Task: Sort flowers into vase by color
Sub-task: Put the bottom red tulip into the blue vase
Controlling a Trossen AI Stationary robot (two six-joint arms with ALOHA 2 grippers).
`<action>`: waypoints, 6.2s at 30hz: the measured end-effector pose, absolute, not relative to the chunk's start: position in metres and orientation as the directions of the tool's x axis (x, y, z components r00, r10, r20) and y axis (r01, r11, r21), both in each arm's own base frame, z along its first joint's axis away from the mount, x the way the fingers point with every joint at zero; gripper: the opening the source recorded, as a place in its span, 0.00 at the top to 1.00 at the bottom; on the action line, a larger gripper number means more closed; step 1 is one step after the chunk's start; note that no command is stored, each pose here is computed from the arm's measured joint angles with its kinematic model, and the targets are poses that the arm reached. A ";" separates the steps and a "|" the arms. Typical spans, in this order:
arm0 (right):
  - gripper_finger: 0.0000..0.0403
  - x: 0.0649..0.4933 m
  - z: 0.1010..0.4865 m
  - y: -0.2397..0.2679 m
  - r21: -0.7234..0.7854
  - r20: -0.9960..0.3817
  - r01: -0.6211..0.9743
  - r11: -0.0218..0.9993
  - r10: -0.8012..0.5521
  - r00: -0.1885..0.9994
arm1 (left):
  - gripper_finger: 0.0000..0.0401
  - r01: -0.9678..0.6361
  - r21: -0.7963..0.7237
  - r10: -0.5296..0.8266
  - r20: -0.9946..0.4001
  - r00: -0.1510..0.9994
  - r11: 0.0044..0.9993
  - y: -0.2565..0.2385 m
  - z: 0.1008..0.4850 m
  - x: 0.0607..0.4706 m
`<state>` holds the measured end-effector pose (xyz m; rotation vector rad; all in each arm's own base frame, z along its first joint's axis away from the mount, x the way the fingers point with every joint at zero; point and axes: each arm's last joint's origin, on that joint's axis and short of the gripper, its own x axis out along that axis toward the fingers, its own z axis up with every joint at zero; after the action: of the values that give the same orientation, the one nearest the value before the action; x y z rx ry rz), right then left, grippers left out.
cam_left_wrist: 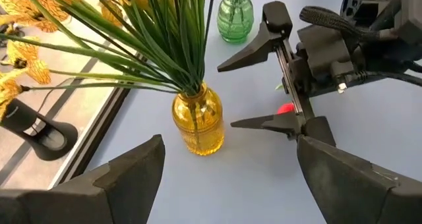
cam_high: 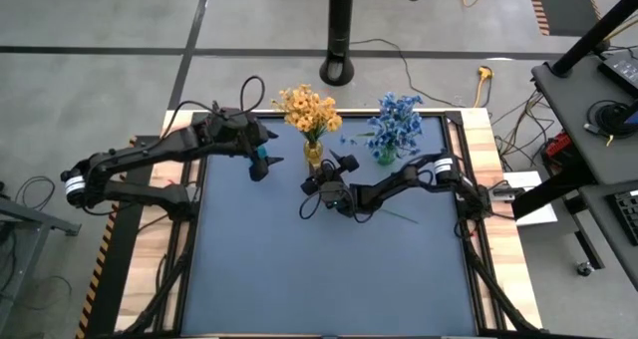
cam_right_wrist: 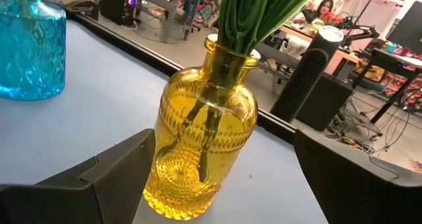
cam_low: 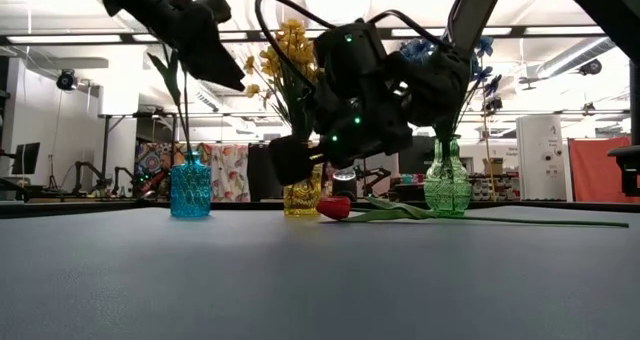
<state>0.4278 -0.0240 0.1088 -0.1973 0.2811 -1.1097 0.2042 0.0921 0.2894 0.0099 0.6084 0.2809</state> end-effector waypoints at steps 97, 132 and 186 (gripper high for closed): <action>0.27 0.333 0.173 0.091 -0.324 -0.806 0.246 0.913 -0.403 0.433 | 0.21 -0.532 -0.093 0.115 -0.932 0.345 0.842 -0.061 0.284 0.210; 0.34 0.333 0.178 0.131 -0.300 -0.756 0.113 0.947 -0.308 0.578 | 0.44 -0.607 0.327 0.365 -0.929 -0.065 0.724 -0.059 0.148 0.199; 0.39 0.372 0.225 0.152 -0.264 -0.372 -0.086 0.961 -0.019 0.928 | 1.00 -0.305 -0.070 0.004 -0.971 0.237 0.950 -0.140 0.277 0.253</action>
<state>0.3722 0.1519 0.2251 -0.2805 0.3810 0.0350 0.2527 -0.1403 0.2765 -0.2668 1.3185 0.2152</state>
